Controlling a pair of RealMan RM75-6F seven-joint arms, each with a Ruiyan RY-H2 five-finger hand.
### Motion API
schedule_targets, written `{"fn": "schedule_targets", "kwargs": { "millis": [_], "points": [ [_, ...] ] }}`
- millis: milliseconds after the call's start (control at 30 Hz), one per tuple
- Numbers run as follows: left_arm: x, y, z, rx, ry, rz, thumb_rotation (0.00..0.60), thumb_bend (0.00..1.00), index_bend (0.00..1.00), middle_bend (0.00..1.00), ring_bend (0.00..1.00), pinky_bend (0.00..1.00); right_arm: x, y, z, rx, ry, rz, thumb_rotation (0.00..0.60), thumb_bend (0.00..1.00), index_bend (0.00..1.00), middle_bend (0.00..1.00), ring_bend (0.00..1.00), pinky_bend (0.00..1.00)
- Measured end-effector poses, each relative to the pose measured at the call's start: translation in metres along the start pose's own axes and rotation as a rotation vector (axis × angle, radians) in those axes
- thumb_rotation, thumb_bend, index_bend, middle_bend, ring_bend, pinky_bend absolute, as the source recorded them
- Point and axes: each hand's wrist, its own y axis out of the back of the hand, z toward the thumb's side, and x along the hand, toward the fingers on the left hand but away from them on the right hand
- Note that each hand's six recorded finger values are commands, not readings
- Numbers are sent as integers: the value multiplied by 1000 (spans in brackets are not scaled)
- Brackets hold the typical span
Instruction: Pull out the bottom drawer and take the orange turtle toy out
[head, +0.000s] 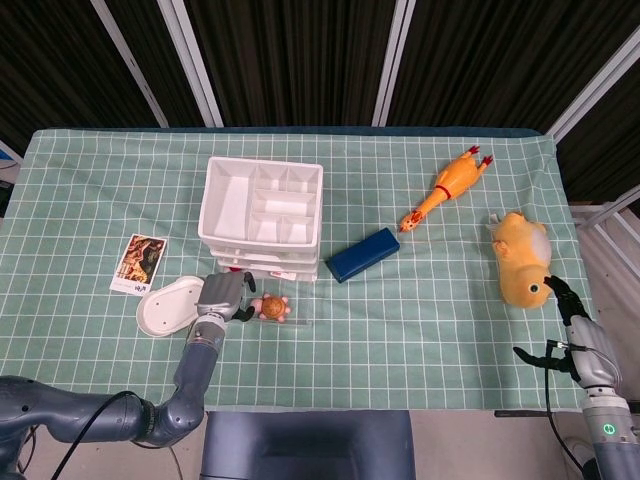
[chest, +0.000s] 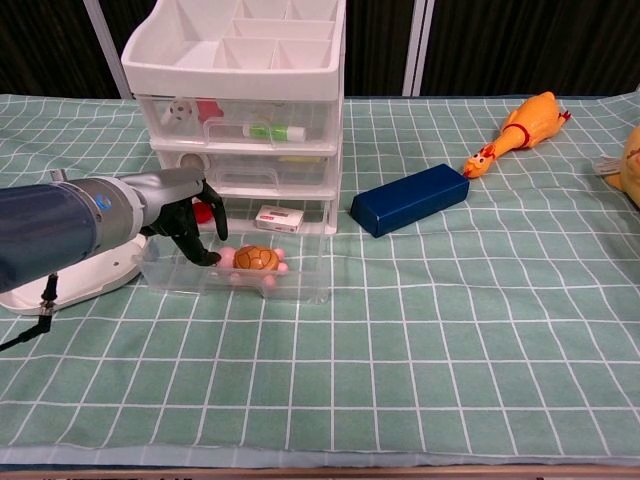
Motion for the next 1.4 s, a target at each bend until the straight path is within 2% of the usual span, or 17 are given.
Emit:
{"fn": "schedule_targets", "kwargs": {
  "millis": [367,533,733,1067,1400],
  "points": [
    [4,-6,11,10,-10,-9,600,306,457,1000,1000,1000,0,0,0,-4,0,1,600,108,0,0,0,185],
    [5,-12,14,16,-9,-21,600,431,551,1000,1000,1000,0,0,0,-6,-1,1,600,108,0,0,0,185],
    [5,-11,15,14,-17,-9,600,458,583,1000,1000,1000,0,0,0,-7,-1,2,600,108,0,0,0,184],
    [-5,9,20,-6,-71,66,600,458,586,1000,1000,1000,0,0,0,-8,0,1,600,109,0,0,0,185],
    [-41,39,13,-43,-126,123,600,458,588,1000,1000,1000,0,1,0,-8,-1,-1,600,109,0,0,0,185]
  ]
}}
